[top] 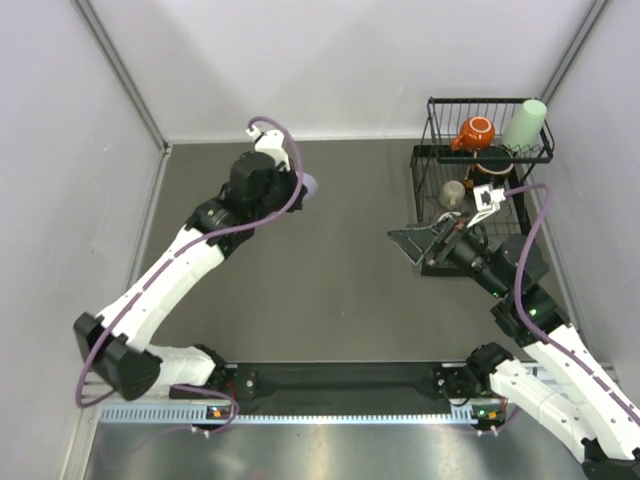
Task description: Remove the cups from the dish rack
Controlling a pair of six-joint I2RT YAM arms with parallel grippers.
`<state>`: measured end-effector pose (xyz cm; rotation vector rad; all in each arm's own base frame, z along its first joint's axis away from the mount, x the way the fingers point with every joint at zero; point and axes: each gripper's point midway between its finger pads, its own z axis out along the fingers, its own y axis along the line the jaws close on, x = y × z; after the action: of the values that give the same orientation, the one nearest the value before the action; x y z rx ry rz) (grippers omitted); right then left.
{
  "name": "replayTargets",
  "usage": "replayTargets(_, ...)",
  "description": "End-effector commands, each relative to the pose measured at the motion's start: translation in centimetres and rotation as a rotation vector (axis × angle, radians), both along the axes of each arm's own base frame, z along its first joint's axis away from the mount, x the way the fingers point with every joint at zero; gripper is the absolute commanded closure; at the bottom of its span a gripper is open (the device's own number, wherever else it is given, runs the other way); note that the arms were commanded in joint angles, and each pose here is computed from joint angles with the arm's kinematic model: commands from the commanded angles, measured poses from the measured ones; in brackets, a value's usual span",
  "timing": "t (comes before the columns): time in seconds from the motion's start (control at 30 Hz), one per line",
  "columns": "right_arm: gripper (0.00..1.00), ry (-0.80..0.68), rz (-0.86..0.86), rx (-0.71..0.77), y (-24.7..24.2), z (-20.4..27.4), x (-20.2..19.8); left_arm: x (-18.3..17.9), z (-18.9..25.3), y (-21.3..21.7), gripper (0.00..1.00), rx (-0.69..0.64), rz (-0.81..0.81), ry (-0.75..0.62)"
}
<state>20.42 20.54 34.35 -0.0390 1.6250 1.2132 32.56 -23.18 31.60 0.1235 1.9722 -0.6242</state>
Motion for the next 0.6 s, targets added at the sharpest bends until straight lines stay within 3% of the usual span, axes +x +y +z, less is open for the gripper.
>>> replayTargets(0.0,0.00,0.045,-0.037,-0.086,-0.5,-3.6,0.3,3.4,-2.4,4.7,1.00,0.298,0.170,-0.003)
replayTargets(0.3,0.00,0.065,-0.047,-0.167,-1.7,-5.2,-0.8,11.4,-7.6,14.8,1.00,0.437,0.489,0.146)
replayTargets(0.57,0.00,0.059,-0.124,-0.259,-3.5,-6.4,-0.6,17.0,-11.1,19.8,1.00,0.402,0.546,0.240)
